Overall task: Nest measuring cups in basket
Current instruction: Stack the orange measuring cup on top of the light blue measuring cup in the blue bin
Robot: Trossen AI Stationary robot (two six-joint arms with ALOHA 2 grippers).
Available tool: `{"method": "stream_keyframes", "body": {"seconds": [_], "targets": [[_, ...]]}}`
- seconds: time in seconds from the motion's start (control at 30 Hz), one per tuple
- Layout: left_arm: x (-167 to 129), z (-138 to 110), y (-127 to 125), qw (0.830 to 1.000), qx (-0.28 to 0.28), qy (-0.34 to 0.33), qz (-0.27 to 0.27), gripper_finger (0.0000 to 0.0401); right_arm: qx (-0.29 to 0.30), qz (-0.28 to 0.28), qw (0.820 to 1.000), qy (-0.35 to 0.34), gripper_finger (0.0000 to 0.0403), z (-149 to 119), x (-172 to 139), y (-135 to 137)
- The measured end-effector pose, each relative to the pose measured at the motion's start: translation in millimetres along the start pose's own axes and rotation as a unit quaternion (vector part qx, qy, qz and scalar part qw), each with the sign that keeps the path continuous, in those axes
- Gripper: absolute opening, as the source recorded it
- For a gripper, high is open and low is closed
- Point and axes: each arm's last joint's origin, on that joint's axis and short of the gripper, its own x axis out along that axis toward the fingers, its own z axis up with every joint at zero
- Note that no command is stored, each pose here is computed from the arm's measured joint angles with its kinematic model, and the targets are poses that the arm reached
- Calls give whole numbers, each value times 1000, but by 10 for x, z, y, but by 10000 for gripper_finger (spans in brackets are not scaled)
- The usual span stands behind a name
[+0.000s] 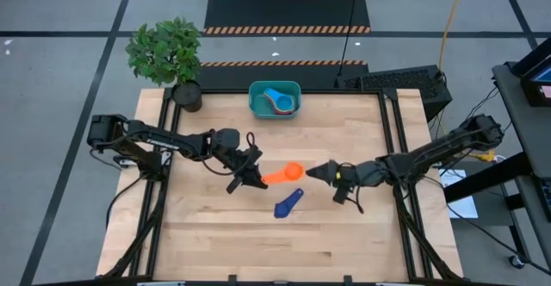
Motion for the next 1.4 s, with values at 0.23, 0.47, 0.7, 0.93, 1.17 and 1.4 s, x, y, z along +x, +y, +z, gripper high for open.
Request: {"method": "stream_keyframes", "body": {"seconds": [0.23,0.47,0.7,0.93,1.17,1.4], "targets": [[10,-123,-16,999,-23,16,-15,2,-90,-30,995,-17,137,84,-37,-55],[62,-89,-113,999,-17,-1,-42,3,-173,-55,983,-28,137,135,49,-46],[105,-118,-172,998,-15,7,-53,3,-202,-70,976,-31,137,199,184,22],[113,-133,-183,998,-22,14,-58,3,-232,-87,968,-37,129,225,225,32],[113,-138,-181,998,-20,17,-57,3,-232,-86,968,-38,79,226,226,35],[106,-127,-172,998,-19,12,-54,5,-231,-81,969,-36,30,224,227,43]]}}
